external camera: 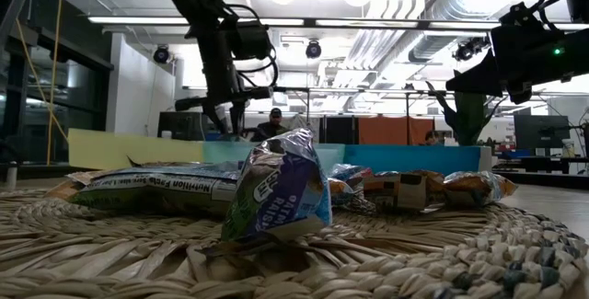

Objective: Pick and place Granola Bars by type
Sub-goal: Put the blue granola bar into the green bin, then put the yellow granola bar into the blue bin

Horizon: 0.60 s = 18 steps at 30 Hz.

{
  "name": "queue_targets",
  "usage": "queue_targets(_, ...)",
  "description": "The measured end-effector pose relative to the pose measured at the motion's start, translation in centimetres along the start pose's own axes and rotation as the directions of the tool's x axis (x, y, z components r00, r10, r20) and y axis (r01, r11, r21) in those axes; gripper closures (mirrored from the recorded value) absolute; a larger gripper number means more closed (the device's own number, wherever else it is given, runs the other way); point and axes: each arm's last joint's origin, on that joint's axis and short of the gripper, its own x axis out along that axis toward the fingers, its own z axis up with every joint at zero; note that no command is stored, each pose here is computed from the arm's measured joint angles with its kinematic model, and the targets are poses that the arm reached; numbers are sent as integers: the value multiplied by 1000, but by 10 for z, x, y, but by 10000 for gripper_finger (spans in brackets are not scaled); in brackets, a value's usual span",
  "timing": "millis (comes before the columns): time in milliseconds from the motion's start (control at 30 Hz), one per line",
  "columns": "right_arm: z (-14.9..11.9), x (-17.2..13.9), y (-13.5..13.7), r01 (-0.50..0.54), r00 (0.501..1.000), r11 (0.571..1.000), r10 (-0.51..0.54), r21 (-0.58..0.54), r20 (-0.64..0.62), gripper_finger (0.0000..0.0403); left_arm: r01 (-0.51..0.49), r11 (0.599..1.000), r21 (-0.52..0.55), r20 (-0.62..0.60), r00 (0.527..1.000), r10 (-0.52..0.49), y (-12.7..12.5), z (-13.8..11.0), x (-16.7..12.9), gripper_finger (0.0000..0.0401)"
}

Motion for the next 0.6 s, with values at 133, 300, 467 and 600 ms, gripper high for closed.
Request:
queue_targets(133,0,0,0,0,1000,1000,0,0,0,402,2,1000,2,-12,1000,-2,0,-1,0,279)
queue_targets(300,0,0,0,0,1000,1000,0,0,0,402,0,1000,4,-15,1000,0,1,-1,0,235)
queue_targets(467,0,0,0,0,1000,1000,0,0,0,402,21,1000,-1,-2,1000,-21,-1,1,0,224)
queue_targets(600,0,0,0,0,1000,1000,0,0,0,402,141,982,128,6,990,-143,-10,5,-2,224)
